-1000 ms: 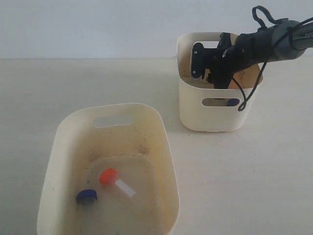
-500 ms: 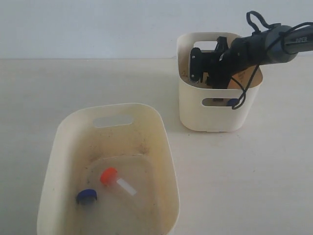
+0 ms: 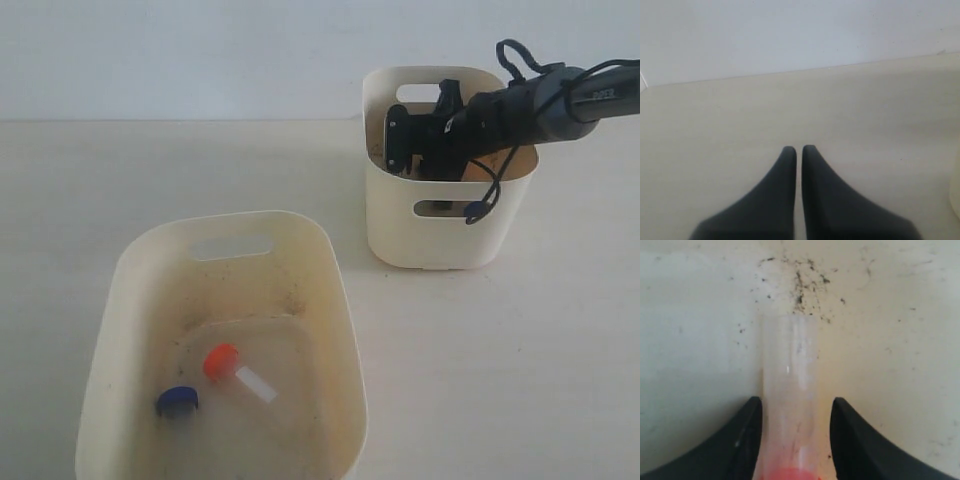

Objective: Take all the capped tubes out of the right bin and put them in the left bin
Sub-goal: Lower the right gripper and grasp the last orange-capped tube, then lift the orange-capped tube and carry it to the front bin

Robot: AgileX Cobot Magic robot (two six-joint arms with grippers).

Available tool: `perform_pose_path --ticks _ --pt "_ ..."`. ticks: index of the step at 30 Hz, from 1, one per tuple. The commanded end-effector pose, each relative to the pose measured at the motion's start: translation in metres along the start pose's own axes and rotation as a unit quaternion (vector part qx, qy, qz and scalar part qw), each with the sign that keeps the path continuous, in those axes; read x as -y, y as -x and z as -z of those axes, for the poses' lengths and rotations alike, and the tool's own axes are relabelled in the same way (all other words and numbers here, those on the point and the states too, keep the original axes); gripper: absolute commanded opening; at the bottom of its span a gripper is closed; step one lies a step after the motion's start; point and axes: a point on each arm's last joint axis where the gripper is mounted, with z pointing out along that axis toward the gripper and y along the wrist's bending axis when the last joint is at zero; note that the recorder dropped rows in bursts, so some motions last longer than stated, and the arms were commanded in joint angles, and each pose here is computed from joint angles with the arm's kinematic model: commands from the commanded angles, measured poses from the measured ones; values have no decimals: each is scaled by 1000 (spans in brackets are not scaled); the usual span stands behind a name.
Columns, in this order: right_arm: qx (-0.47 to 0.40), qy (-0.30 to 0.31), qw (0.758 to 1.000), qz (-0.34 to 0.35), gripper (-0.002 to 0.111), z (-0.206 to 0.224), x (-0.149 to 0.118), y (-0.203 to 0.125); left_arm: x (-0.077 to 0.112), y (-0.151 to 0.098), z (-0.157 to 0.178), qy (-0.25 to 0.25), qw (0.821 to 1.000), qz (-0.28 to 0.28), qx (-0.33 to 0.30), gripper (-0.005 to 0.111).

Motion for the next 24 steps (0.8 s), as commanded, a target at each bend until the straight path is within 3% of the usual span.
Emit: perform_pose_path --ticks 1,8,15,24 --pt "-5 8 1000 -1 43 -7 -7 -7 0 3 0 -1 1000 11 9 4" --pt "-3 1 1000 0 42 -10 -8 -7 0 3 0 -1 1000 11 9 4" --pt "-2 -3 1000 0 15 -10 -8 -6 0 3 0 -1 1000 11 9 4" --pt "1 -13 1000 0 15 -10 -6 -6 0 3 0 -1 1000 11 9 4"
